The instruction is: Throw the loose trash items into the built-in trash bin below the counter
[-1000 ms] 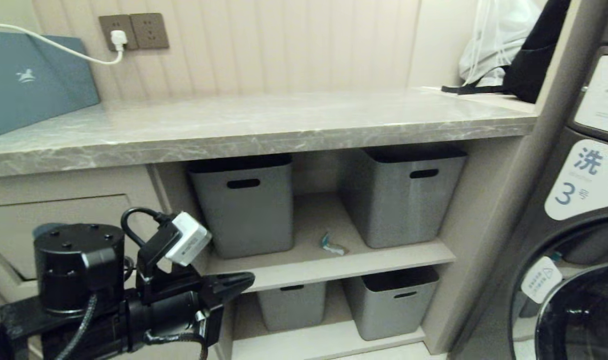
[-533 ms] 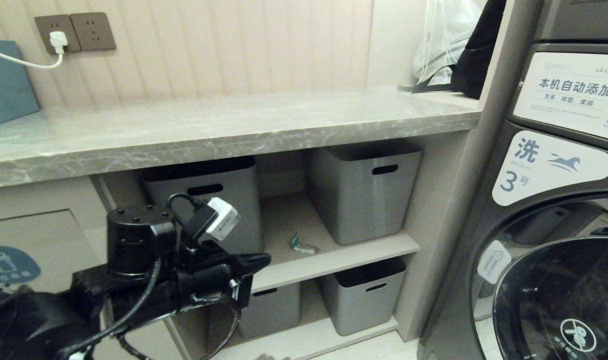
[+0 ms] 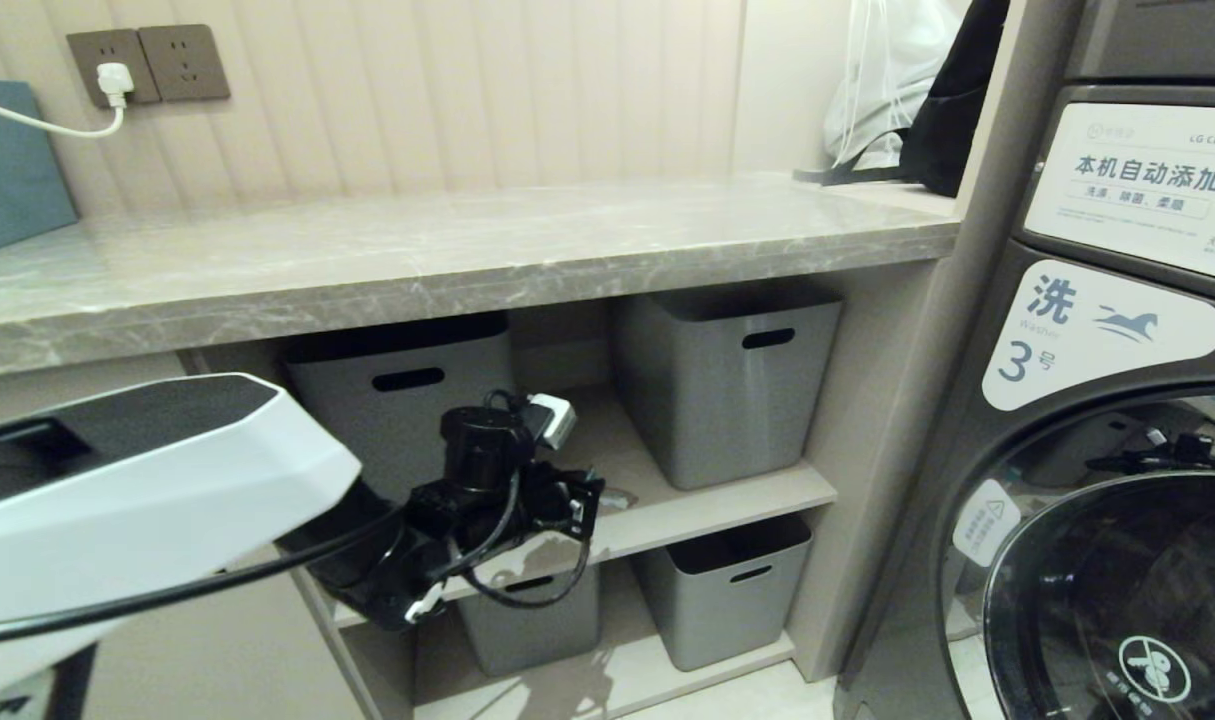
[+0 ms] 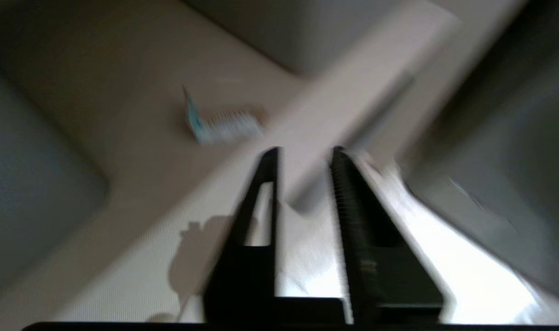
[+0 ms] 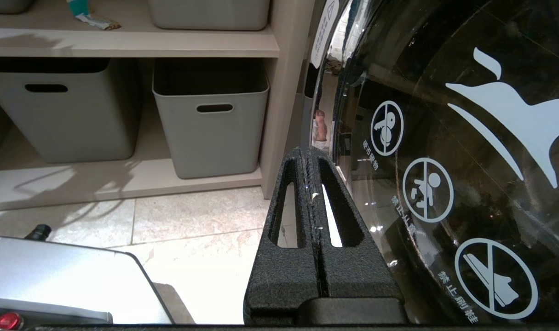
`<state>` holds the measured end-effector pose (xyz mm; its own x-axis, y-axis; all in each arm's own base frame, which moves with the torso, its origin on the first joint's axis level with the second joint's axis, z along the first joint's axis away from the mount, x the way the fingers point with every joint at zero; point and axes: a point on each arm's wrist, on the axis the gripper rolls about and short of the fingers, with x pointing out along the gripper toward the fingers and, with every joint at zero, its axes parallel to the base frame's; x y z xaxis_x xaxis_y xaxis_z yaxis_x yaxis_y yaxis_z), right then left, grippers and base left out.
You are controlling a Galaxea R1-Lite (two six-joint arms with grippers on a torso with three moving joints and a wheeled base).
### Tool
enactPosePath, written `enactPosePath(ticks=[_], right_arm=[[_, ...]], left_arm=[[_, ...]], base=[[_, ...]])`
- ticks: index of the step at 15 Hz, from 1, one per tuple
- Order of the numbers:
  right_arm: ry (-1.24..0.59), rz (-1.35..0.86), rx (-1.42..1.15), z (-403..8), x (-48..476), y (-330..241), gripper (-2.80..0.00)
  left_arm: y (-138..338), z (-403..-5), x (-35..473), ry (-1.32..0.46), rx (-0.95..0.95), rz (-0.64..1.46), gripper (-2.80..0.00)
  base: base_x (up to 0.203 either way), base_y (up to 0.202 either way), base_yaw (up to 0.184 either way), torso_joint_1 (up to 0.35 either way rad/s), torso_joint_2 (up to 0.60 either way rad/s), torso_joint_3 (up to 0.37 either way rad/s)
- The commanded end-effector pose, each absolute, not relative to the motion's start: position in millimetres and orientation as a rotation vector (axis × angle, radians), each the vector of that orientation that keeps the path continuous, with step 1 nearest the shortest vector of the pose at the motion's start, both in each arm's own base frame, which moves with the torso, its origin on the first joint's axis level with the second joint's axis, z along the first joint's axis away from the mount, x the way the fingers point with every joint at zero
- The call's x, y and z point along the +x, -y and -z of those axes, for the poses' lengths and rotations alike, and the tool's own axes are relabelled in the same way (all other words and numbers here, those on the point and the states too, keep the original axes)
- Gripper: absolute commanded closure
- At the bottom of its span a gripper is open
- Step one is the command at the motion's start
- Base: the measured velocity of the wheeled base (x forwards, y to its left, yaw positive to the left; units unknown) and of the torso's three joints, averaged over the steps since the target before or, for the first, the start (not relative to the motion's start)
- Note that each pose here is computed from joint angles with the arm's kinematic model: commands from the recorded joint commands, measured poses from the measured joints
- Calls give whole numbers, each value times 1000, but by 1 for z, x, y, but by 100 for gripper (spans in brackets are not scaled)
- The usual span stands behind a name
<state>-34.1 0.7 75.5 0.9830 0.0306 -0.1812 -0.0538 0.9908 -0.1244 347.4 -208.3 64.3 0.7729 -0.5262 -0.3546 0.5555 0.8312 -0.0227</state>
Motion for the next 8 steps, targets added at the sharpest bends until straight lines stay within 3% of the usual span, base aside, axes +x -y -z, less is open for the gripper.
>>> enactPosePath(ticks=[1, 8], right_arm=[[-184, -44, -130, -76, -34, -1, 0], [-184, -44, -130, -75, -34, -1, 0]], left_arm=[[225, -23, 377, -382, 92, 555, -280], [240, 11, 421, -323, 91, 396, -280]], base=[[0, 0, 0, 0, 0, 0], [0, 0, 0, 0, 0, 0]])
